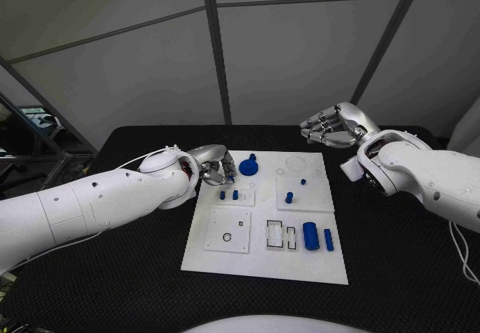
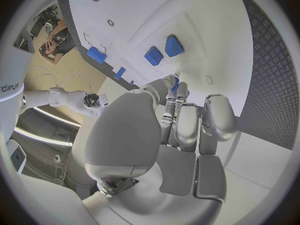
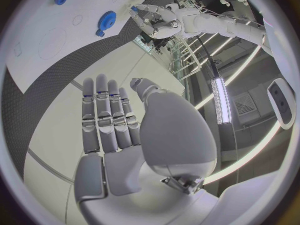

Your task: Assemble the parts on the task board

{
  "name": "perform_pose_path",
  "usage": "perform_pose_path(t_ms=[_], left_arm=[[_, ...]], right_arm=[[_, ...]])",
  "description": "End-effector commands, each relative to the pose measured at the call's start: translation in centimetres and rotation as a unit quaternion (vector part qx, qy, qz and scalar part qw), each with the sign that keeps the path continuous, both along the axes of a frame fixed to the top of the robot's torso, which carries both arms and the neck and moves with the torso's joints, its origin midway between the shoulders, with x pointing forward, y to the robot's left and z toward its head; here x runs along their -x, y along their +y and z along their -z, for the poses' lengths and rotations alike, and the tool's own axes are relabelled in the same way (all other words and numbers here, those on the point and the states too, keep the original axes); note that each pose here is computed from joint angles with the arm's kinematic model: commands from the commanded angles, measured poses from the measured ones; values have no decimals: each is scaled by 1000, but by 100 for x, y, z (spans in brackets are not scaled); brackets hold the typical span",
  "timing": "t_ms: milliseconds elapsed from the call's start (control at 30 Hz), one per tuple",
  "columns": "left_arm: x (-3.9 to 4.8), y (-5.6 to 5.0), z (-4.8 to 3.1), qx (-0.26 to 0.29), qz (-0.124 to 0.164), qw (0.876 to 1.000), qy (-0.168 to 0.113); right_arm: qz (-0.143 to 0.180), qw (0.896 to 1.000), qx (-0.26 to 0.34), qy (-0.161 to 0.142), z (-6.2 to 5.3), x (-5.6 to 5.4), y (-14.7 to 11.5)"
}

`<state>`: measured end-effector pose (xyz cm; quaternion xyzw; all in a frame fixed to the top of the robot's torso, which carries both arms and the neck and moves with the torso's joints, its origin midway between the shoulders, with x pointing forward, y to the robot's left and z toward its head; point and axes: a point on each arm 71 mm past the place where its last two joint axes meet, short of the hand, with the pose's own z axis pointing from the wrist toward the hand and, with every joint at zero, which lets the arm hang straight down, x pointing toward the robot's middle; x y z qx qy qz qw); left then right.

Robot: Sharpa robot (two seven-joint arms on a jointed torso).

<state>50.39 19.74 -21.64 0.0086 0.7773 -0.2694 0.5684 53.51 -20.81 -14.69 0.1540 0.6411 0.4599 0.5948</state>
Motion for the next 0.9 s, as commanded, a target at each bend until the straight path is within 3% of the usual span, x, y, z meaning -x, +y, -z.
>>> perform_pose_path(t_ms=[33,900], left_arm=[[-6,-1,19,-1,-3,1000,9],[-38,-49,97,-2,-5,1000,14]], right_arm=[[-5,1000,0,-3,-14,4,10],[-6,1000,-1,-3,-15,9,12]])
